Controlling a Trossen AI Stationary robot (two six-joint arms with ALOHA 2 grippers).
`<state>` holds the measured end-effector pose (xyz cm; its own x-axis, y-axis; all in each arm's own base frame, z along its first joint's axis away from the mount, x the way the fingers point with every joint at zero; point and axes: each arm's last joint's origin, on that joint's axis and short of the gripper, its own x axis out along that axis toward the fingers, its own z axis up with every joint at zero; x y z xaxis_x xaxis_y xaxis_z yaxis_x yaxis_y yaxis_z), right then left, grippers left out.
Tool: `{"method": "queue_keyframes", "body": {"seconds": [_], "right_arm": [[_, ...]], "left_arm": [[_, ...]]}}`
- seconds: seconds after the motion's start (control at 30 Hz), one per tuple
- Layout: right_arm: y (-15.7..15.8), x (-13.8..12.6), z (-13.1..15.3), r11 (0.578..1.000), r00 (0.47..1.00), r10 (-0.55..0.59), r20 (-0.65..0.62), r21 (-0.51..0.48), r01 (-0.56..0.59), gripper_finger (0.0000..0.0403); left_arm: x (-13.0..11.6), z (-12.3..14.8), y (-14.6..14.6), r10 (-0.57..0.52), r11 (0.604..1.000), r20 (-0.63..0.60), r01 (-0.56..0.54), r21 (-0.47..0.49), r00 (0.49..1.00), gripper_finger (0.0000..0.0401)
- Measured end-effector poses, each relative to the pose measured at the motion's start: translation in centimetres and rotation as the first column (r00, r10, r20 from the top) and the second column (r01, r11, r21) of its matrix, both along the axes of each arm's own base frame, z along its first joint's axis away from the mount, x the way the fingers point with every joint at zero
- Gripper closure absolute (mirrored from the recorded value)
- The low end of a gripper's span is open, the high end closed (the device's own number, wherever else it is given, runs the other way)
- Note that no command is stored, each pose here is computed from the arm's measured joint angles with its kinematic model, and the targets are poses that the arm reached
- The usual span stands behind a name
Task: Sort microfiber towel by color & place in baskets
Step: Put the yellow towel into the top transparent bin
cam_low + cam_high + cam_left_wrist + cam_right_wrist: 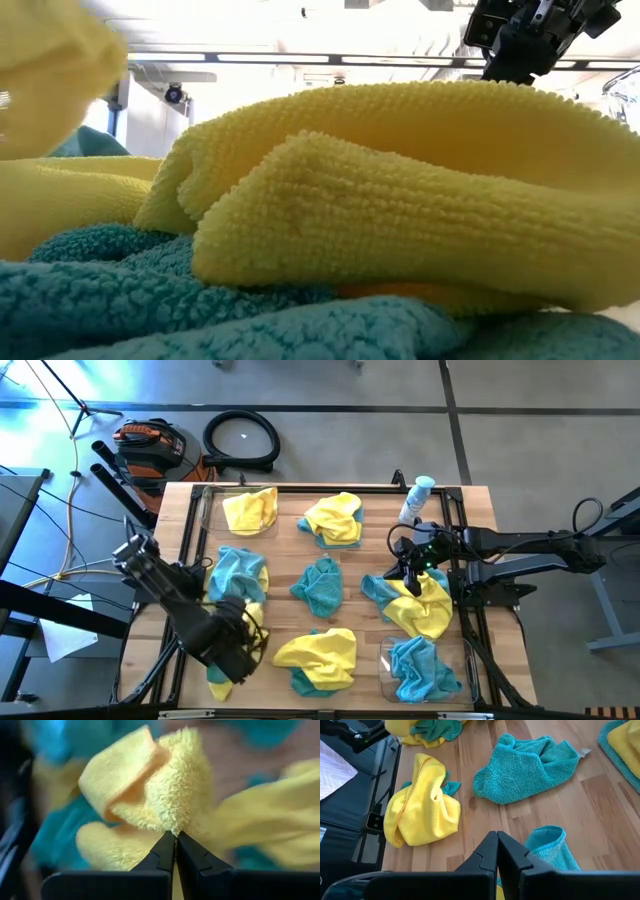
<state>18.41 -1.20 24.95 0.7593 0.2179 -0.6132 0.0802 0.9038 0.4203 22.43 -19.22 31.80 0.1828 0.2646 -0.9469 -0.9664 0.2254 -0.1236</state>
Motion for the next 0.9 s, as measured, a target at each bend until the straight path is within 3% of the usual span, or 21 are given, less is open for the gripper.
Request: {"method": "queue_keyframes", "body": {"seconds": [0.13,0.23,0.5,0.73,0.9], "right_arm": [[0.0,0.0,0.0,1.0,1.0,-0.001,0.0,0.001,0.001,0.0403],[0.0,0.0,0.0,1.0,1.0,-0.012,-0.001,-0.004,0.012,0.0403],[-0.2,0.1,0.0,0.992,0.992,-0.126,-0.019,0.024,0.126,0.0403],[-0.7,0.1,0.0,0.947,0.946,-0.322,-0.028,0.002,0.323,0.0403],[-0.9,0.2,0.1,0.91,0.911,-0.412,-0.021,0.037,0.412,0.0403]], "left_arm": [[0.1,1.9,2.7,-0.028,0.988,0.163,0.003,0.155,0.986,0.0401],[0.2,3.1,5.7,-0.057,0.973,0.186,0.012,0.232,0.981,0.0401],[-1.0,6.4,15.5,-0.112,0.924,0.077,0.076,0.375,0.991,0.0401],[-5.2,8.8,23.7,-0.07,0.884,-0.098,0.107,0.455,0.993,0.0401],[-8.5,9.6,27.4,-0.004,0.88,-0.226,0.111,0.462,0.974,0.0401]]}}
